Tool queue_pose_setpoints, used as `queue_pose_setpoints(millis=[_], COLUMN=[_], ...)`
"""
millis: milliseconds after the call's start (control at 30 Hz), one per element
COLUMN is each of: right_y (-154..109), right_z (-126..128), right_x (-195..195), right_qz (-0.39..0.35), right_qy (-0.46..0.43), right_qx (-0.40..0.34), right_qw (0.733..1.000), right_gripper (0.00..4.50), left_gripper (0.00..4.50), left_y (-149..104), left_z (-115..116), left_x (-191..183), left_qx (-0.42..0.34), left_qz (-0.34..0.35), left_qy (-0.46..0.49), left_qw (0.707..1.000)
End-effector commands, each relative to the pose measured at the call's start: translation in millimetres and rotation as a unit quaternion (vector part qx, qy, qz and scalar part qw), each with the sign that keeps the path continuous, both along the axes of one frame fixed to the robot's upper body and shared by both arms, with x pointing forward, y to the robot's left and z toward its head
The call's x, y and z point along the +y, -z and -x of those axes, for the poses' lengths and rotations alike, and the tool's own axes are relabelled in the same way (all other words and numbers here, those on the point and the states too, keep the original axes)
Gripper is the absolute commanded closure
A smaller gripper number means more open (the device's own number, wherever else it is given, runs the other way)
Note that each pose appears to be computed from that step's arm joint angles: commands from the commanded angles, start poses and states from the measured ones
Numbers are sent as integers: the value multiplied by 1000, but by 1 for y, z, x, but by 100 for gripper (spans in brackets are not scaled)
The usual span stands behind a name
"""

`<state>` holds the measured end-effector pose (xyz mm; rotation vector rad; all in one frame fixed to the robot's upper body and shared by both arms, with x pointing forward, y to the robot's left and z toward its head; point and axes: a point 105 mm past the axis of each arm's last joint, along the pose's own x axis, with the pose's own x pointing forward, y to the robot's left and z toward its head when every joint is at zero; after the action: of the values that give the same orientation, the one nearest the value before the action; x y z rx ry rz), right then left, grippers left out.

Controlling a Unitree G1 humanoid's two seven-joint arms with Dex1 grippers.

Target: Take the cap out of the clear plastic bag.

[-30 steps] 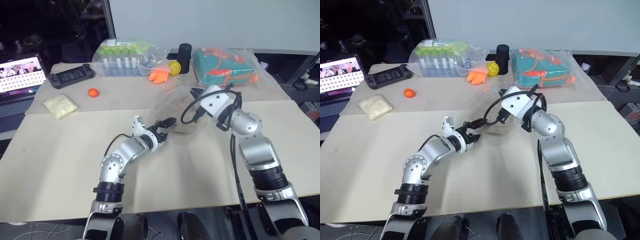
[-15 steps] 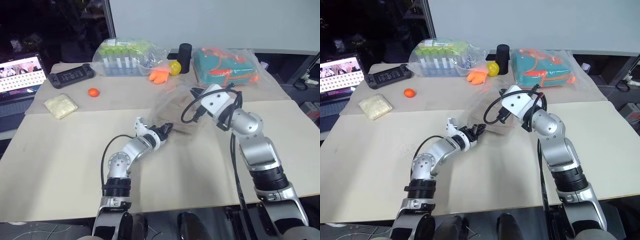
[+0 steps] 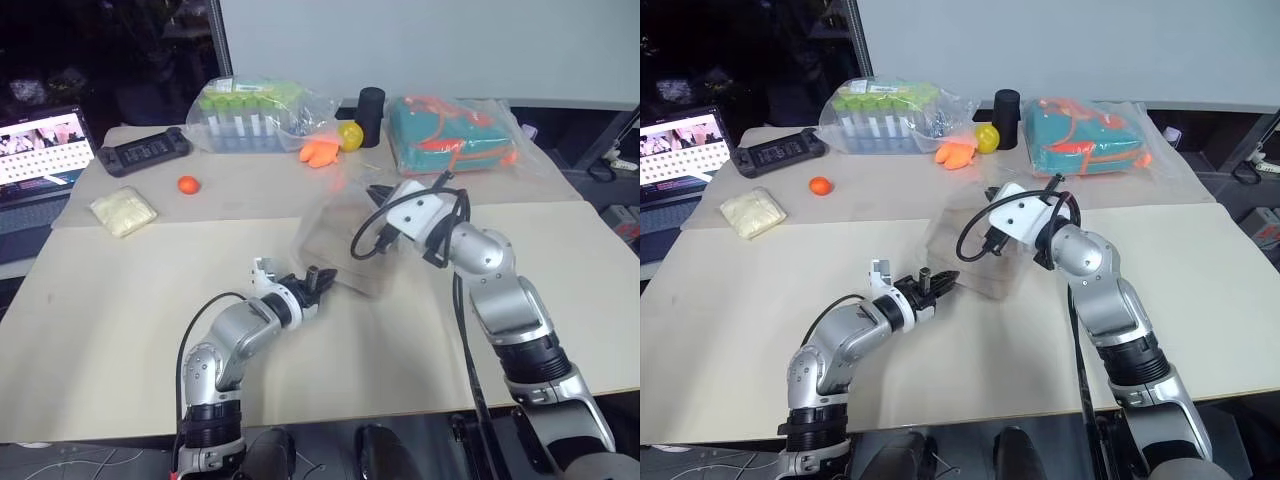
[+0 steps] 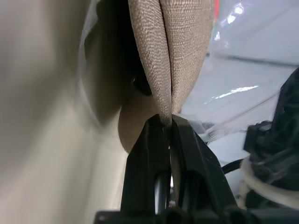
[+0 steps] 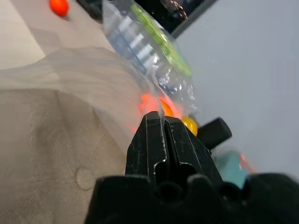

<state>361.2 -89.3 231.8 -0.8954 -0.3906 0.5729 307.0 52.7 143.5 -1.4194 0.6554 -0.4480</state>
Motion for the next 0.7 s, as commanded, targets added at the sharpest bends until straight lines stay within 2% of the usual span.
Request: queue_pose_setpoints(millis=[33,100,200,300,500,700], right_y=[19,31,34,30,18,17], right_z=[10,13,13,12,6,2], right_x=[-2,-7,-11,-10,-7,-3], right_qz=[56,77,79,73,52,46], right_qy=[-14,-13,-11,-9,-3,-6], right_qx=[-4,6,14,11,0,0], right_qw=[998,997,997,997,999,999], right_gripper=[450,450,450,450,450,450], left_gripper=[447,447,447,447,447,447], left_y=[-42,-56,-70,-64,-29,-29], left_z=[-10,-13,-10,3,27,43], left_x=[8,13,15,12,24,29], left_qx=[-28,-36,-44,-29,38,28], left_qz=[25,32,34,12,-20,-30], left_qy=[-30,-42,-52,-47,-72,-84], left_qw=[999,998,997,998,996,996])
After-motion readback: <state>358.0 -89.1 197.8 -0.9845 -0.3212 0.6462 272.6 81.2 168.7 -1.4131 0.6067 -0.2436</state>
